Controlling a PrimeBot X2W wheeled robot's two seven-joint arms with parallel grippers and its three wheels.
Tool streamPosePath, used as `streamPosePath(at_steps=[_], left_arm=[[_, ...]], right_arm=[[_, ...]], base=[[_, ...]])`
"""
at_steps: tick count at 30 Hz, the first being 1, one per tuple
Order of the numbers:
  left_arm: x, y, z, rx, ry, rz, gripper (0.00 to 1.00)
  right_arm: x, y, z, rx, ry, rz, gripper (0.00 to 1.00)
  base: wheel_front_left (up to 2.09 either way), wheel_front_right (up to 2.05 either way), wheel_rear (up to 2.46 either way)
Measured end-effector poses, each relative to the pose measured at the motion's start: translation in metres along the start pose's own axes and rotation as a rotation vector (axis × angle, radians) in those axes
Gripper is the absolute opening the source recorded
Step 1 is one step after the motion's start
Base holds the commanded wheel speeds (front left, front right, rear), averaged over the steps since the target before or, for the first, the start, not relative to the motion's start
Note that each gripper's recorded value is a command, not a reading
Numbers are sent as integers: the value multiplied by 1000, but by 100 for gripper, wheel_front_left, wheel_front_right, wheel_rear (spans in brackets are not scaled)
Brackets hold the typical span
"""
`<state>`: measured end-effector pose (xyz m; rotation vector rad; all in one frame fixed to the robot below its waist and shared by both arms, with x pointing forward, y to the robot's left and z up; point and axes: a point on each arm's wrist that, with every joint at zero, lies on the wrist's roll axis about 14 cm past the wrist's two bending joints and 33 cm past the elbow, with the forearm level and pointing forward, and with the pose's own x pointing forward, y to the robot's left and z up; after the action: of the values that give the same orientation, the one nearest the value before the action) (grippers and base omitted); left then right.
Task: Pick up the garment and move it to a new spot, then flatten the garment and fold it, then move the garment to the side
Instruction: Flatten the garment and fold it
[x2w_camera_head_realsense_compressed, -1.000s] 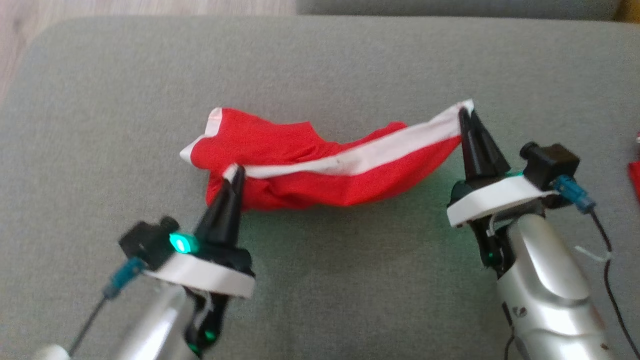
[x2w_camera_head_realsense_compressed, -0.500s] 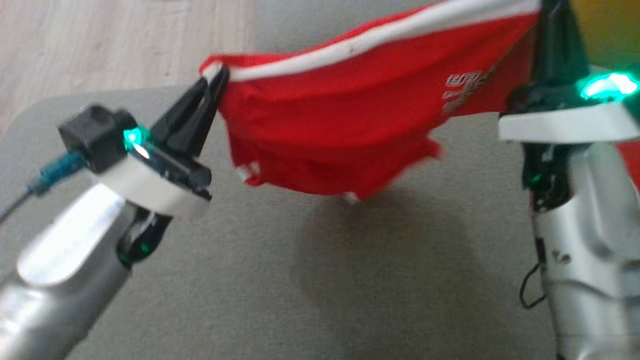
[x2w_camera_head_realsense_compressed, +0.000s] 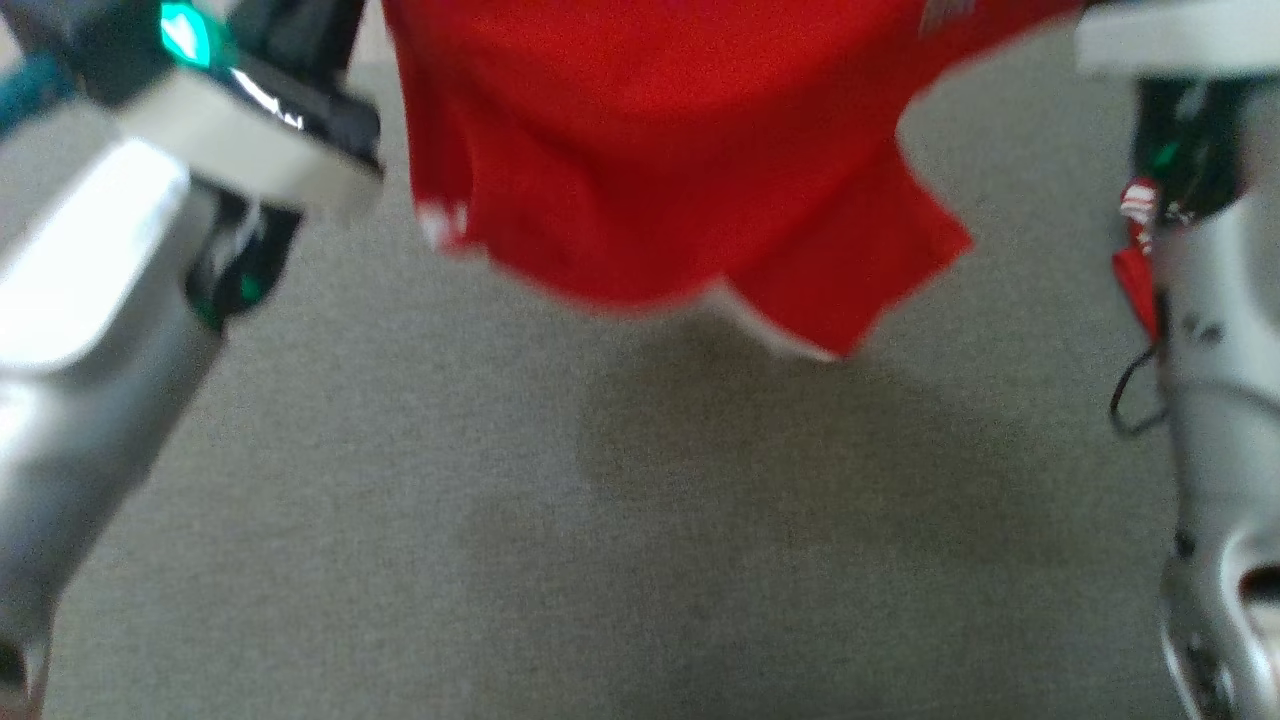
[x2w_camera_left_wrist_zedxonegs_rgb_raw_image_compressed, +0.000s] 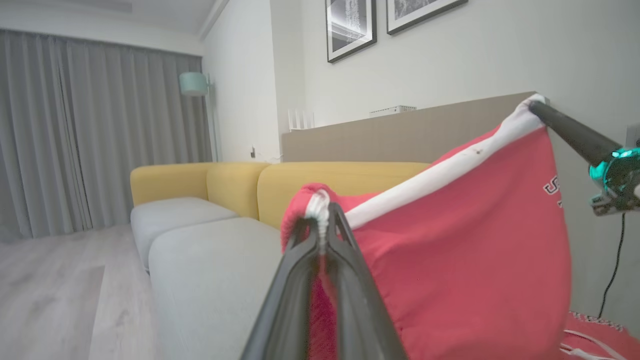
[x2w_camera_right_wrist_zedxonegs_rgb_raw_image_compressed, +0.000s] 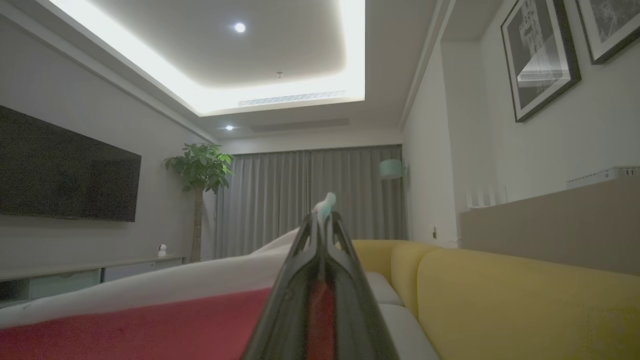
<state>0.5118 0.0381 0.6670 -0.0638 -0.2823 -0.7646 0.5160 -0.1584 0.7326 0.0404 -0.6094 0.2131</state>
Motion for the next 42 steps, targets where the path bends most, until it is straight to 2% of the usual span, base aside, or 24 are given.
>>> streamPosePath(at_steps=[5,8,10,12,15,19,22,24,29,31,42], left_arm=[[41,26,28,46,-129,38,0],[47,30,45,42,-204,61,0],[42,27,38,24,-197,72,0],[30,22,11,-31,-148,92,0],[0,10,-53,-135,-16,134,0],[-47,-10,-121,-286,128,221,0],[-79,-31,-154,-396,193,291,0],[-100,-53,-172,-428,251,295,0],[-138,-92,-183,-499,305,315,0],[-149,-102,-182,-513,313,322,0],[-196,-139,-181,-571,341,370,0]], right_arm=[[36,-9,14,-71,-84,0,0],[41,-8,13,-73,-100,1,0],[38,-3,8,-65,-89,8,0],[26,-1,-1,-43,-61,5,0],[-10,-1,-41,16,59,-14,0],[-84,-2,-94,103,258,-81,0],[-136,1,-117,146,376,-124,0],[-163,1,-122,161,428,-152,0],[-223,-2,-125,228,512,-252,0],[-241,4,-124,233,539,-255,0],[-292,21,-109,293,575,-296,0]], base=[[0,0,0],[0,0,0],[0,0,0],[0,0,0],[0,0,0],[0,0,0],[0,0,0],[0,0,0],[0,0,0],[0,0,0],[0,0,0]])
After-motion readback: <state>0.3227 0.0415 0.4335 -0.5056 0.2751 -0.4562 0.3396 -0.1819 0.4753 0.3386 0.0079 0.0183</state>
